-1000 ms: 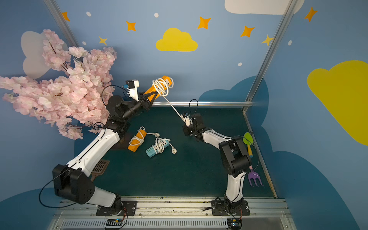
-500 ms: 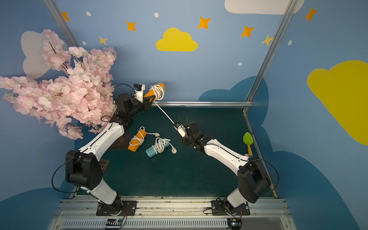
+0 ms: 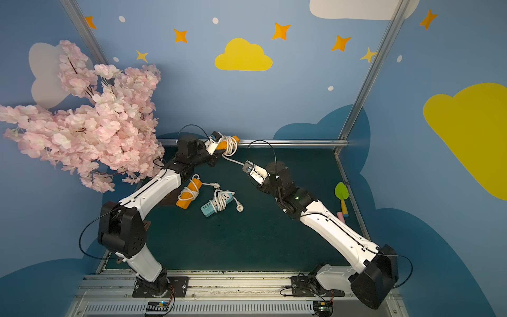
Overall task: Wrap the cord around the power strip
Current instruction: Wrap the power cord around the power strip.
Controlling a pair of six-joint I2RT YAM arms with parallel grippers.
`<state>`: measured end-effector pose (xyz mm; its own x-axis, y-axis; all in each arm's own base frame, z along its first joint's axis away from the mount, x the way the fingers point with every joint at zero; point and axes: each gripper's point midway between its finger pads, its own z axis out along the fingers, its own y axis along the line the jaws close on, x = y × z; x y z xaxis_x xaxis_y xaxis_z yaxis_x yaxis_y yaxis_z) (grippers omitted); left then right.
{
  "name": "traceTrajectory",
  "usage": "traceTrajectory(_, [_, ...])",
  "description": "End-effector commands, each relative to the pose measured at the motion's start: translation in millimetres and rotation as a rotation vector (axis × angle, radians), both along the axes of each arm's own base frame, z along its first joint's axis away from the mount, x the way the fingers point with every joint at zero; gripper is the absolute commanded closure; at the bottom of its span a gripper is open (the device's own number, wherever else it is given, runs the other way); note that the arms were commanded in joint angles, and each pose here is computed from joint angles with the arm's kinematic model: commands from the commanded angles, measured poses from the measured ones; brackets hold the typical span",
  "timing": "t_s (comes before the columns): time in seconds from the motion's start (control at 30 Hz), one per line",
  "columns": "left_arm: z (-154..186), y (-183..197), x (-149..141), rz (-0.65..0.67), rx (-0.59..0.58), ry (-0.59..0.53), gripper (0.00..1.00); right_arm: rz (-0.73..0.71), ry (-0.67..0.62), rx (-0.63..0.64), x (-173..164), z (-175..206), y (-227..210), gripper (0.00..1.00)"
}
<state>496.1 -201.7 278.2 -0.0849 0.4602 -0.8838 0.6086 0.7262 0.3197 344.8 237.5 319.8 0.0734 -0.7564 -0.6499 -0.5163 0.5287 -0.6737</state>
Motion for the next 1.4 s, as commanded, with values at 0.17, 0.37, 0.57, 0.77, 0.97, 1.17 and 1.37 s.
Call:
traceTrajectory(0.17, [-25.6, -48.2, -92.4, -0.328, 0.151, 0.161, 0.97, 0.041, -0.169, 0.144, 48.3, 111.7, 7.0, 1.00])
traceTrajectory(0.37, [-18.8, -94.8, -167.1, -0.572, 0.099, 0.295, 0.97, 0.066, -0.105, 0.221, 99.5, 125.0, -0.4, 1.00])
traceTrajectory(0.57, [16.9, -137.9, -247.5, -0.878, -0.135, 0.431, 0.97, 0.085, 0.072, 0.377, 148.6, 101.0, -22.6, 1.00])
traceTrajectory(0.77, [70.9, -139.1, -265.6, -0.992, -0.378, 0.387, 0.97, 0.136, 0.386, 0.596, 168.1, 31.4, -35.0, 1.00])
traceTrajectory(0.97, [123.1, -126.0, -229.9, -0.884, -0.589, 0.218, 0.97, 0.147, 0.514, 0.751, 152.8, -27.4, -25.2, 1.00])
traceTrajectory(1.17, [141.4, -121.6, -193.6, -0.708, -0.702, 0.105, 0.97, 0.162, 0.601, 0.910, 136.3, -59.1, -15.3, 0.90])
traceTrajectory(1.37, [148.0, -115.5, -177.7, -0.607, -0.742, 0.057, 0.97, 0.158, 0.623, 0.984, 126.1, -72.5, -8.7, 0.73])
